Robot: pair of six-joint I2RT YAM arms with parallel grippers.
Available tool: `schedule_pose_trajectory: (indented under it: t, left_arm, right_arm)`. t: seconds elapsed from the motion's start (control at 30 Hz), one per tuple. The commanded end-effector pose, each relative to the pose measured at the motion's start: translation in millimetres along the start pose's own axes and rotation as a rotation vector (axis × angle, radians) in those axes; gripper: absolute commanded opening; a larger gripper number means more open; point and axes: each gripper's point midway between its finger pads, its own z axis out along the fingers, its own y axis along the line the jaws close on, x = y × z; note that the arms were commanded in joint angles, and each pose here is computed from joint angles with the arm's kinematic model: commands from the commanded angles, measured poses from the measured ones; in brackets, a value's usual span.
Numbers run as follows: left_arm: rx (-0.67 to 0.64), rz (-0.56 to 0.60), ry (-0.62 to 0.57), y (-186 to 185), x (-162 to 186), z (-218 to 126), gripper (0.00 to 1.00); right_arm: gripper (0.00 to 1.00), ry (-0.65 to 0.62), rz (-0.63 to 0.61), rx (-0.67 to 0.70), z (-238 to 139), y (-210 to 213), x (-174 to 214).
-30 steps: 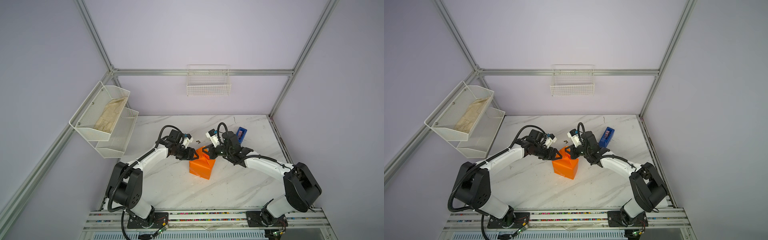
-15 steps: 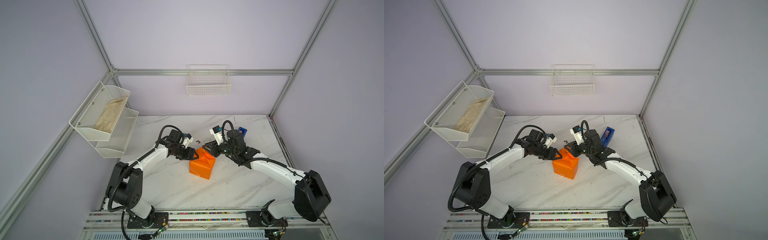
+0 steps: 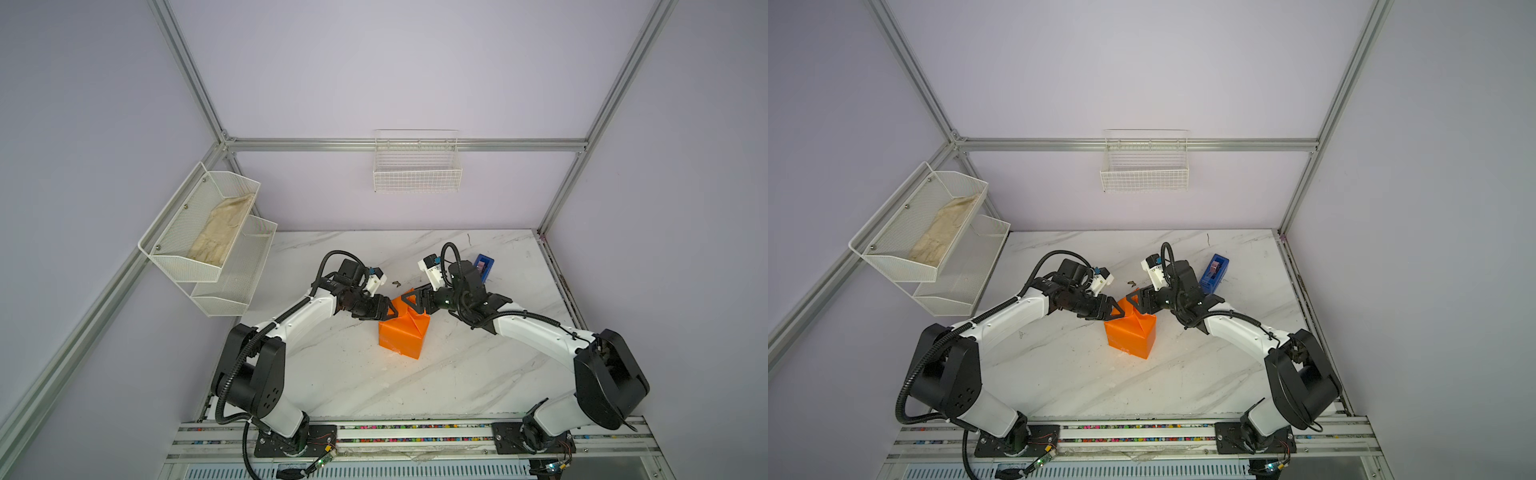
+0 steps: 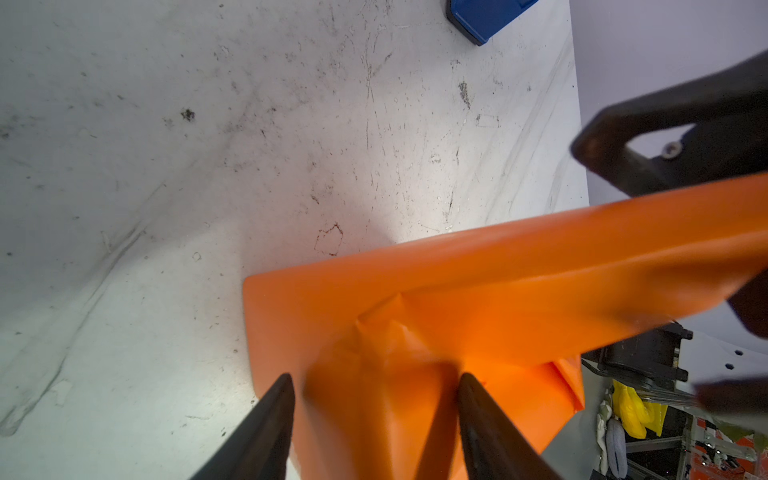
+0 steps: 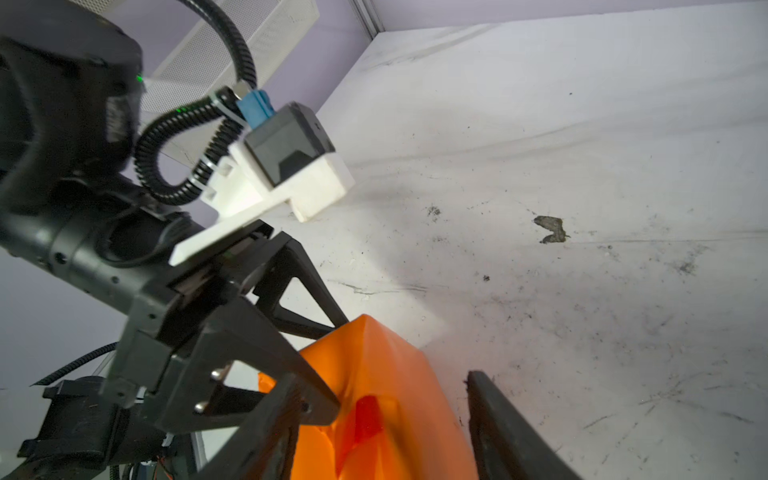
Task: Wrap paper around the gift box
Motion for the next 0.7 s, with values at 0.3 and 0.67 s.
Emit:
schedule_pose_trajectory:
  t: [0.3,0.67]
  left_arm:
    - [-0.172,-0.053,0.186,41.5,52.8,21.1,0.6]
    - [-0.173,-0.054,0.191,41.9,52.8,22.5,0.6]
  right_arm:
    - [0.46,0.026,0.0,-0.084,14.4,-3.5,19.6]
    - [0.32,0.022,-0.023,-0.123,14.0,-1.0,31.8]
